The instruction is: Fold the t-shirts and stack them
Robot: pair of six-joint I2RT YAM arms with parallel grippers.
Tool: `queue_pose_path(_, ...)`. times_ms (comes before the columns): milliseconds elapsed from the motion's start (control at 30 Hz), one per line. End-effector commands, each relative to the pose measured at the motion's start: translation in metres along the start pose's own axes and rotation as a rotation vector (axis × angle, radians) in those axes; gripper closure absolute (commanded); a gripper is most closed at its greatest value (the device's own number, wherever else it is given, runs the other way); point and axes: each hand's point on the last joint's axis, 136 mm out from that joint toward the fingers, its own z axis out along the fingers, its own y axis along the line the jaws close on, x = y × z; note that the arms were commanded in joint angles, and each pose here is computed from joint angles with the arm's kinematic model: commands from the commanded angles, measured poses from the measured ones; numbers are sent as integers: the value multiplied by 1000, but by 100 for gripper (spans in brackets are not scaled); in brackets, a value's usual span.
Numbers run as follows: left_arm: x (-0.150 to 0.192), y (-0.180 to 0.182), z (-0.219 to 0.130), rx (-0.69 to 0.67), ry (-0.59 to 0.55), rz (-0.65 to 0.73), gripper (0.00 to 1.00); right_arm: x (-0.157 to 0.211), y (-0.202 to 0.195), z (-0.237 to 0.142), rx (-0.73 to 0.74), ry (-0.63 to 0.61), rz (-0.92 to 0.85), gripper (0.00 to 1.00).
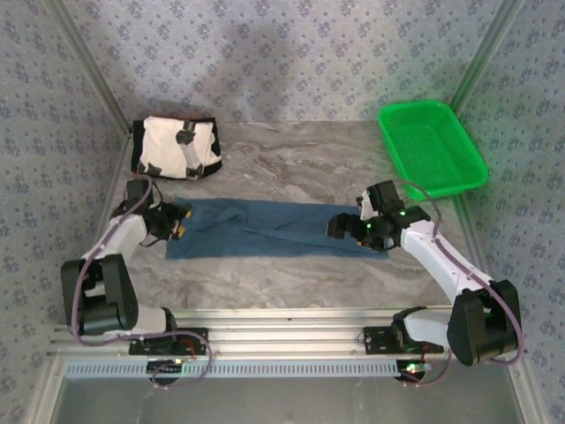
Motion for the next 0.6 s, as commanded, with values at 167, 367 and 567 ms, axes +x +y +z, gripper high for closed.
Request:
queue_pose_path(167,-5,-12,30,-1,22,122,54,3,13,-1,-60,24,-44,0)
queue_pose_path(367,-2,-21,46,13,51,197,52,0,16,-2,-69,17,-46,0)
queue_pose_path(567,1,-23,50,33,63,224,52,2,15,-4,-66,11,-45,0)
